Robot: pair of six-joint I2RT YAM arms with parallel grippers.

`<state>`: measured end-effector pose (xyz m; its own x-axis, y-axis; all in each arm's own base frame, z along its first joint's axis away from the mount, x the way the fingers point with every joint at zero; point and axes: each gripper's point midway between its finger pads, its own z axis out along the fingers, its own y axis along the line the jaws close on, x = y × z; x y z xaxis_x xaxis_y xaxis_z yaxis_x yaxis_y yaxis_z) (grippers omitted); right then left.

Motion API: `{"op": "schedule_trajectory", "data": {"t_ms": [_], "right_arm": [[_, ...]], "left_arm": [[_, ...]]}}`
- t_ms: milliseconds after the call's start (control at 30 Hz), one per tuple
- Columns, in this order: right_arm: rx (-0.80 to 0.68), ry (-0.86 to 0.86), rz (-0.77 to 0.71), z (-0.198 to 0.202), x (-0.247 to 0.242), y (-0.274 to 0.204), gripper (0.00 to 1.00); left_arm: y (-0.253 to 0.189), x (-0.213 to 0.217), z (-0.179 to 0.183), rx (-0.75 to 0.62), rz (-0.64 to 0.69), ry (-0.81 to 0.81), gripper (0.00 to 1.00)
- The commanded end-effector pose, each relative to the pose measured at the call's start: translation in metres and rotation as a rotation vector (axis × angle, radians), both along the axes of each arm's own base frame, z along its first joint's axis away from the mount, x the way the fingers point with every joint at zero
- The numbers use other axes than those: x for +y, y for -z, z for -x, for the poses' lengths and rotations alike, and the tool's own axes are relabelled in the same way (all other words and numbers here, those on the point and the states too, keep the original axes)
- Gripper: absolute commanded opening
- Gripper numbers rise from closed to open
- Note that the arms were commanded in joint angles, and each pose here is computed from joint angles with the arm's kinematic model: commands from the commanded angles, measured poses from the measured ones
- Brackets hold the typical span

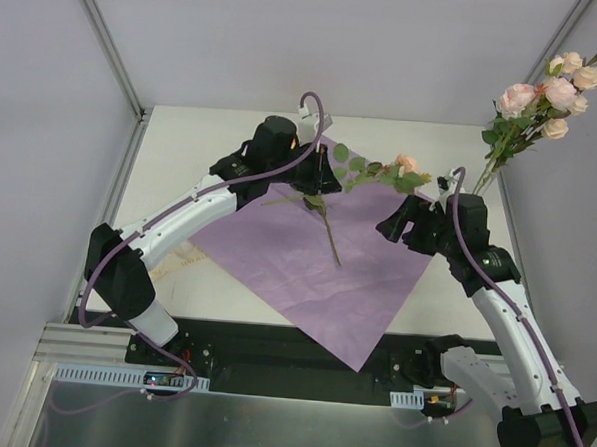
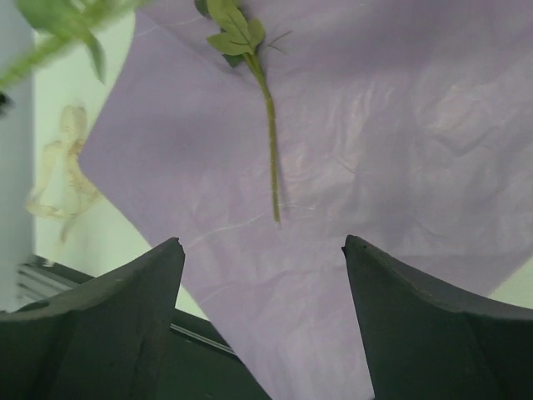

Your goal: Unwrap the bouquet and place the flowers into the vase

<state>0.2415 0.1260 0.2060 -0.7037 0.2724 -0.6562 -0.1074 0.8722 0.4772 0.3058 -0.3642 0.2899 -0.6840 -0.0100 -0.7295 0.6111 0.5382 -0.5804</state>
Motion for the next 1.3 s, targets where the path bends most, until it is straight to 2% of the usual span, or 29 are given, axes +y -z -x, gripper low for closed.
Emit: {"op": "schedule_trajectory", "data": {"t_ms": [0, 100, 167, 400, 567, 800, 967, 1133, 1267], "right_arm": [[-0.018, 0.076, -0.343, -0.017, 0.034, -0.031, 0.81], [0.013, 0.181, -0.433, -0.027, 0.033, -0.021, 0.85], [0.042, 0.199, -0.457, -0.033, 0.037, -0.018, 0.84], [0.14, 0.249, -0.546, -0.051, 0.059, -0.019, 0.68], [0.233, 0.27, -0.56, -0.059, 0.083, -0.006, 0.68], [0.277, 0.272, -0.588, -0.071, 0.105, 0.001, 0.68], [0.277, 0.288, -0.599, -0.075, 0.106, 0.003, 0.55], [0.274, 0.316, -0.595, -0.078, 0.103, 0.006, 0.54], [0.272, 0.336, -0.601, -0.081, 0.1, 0.005, 0.4]], "left_arm": [[0.032, 0.01, 0.008, 0.023, -0.06, 0.04, 0.0], [0.035, 0.015, 0.012, 0.02, -0.064, 0.034, 0.0], [0.039, 0.019, 0.017, 0.018, -0.065, 0.033, 0.0], [0.049, 0.023, 0.028, 0.051, -0.053, 0.035, 0.0], [0.041, 0.025, 0.031, 0.032, -0.04, 0.04, 0.0], [0.036, 0.024, 0.036, 0.036, -0.02, 0.056, 0.0], [0.035, 0.023, 0.038, 0.04, -0.011, 0.066, 0.0], [0.037, 0.019, 0.04, 0.061, 0.0, 0.082, 0.0], [0.04, 0.017, 0.042, 0.077, 0.002, 0.091, 0.0]]}}
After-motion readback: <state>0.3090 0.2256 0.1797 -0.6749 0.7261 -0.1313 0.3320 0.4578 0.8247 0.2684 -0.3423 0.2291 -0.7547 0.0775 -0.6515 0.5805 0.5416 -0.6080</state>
